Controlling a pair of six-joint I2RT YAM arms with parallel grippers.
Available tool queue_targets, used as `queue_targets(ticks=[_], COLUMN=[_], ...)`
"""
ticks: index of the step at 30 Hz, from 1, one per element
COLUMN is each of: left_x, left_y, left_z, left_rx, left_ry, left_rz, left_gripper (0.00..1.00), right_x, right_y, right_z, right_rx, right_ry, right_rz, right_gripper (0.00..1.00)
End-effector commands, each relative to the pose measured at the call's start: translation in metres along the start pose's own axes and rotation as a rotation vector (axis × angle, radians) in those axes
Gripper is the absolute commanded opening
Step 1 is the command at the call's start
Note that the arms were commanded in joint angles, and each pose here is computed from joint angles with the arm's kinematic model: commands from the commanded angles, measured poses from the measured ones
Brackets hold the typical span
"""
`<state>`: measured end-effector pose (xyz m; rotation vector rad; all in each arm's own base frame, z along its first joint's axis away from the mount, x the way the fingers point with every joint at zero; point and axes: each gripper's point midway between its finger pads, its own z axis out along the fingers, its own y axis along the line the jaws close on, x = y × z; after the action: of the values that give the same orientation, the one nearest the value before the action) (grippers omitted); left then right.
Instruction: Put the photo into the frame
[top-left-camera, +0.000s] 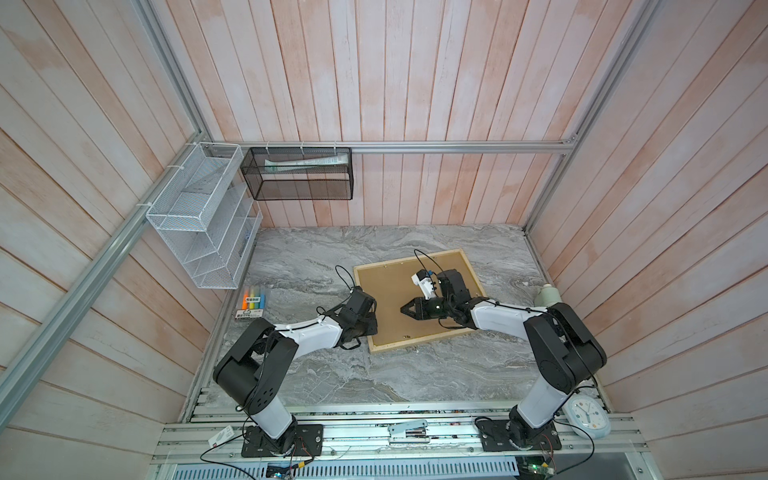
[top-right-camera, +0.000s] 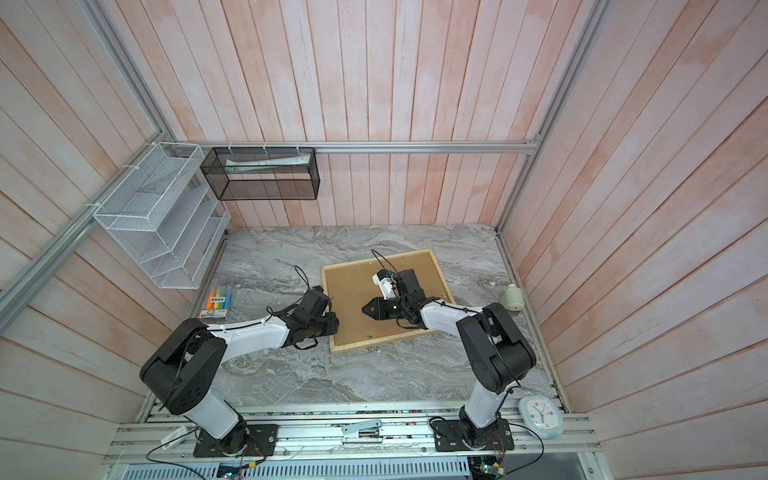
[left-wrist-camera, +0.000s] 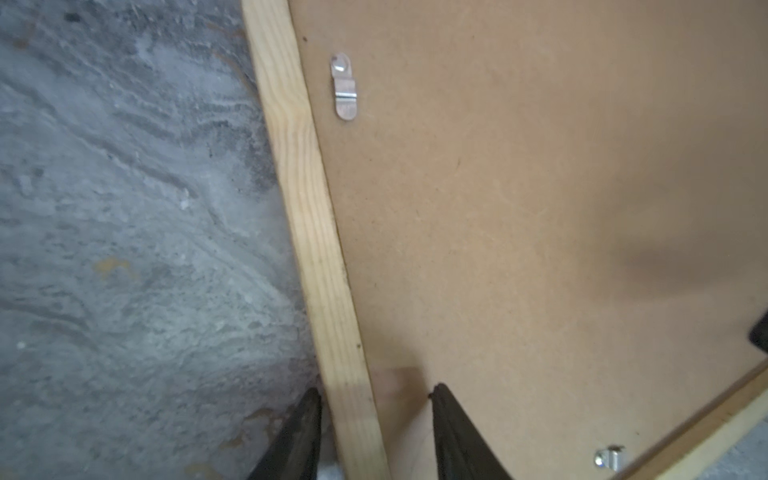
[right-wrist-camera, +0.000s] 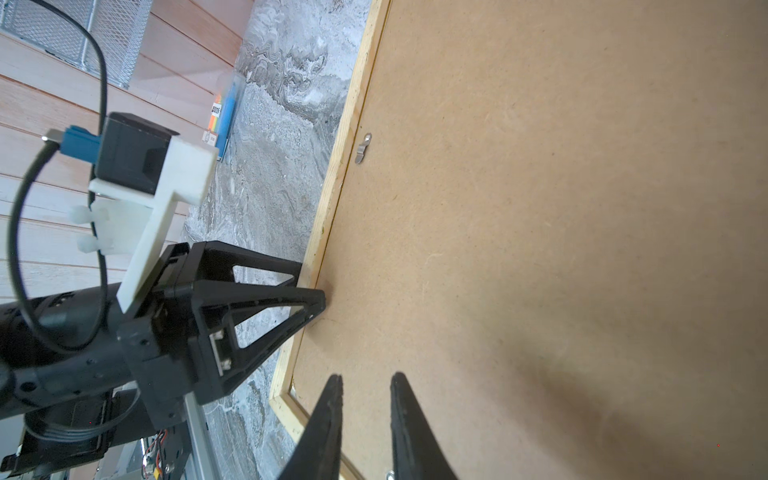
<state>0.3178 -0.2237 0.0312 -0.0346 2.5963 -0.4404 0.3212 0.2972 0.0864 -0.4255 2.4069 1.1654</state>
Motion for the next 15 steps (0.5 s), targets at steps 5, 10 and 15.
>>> queue_targets(ticks=[5, 10, 15], left_x=[0.013, 0.019, 0.023], left_y=[0.010, 0.015, 0.023], left_z=[-0.002, -0.002, 0.001], left_rx=[-0.053, -0.067, -0.096], left_ry=[0.015, 0.020, 0.031], left_rz=[-0.008, -0.006, 0.022], left_gripper=[0.39, 0.33, 0.25], right_x=[-0.006, -0.004, -0.005], right_y=[0.002, 0.003, 0.005], right_z=[0.003, 0.005, 0.009], right_rx=[-0.022, -0.034, -0.060], right_ry=[-0.002, 0.000, -0.015], right_rz=[0.003, 0.013, 0.049], right_gripper=[0.23, 0.23, 0.23])
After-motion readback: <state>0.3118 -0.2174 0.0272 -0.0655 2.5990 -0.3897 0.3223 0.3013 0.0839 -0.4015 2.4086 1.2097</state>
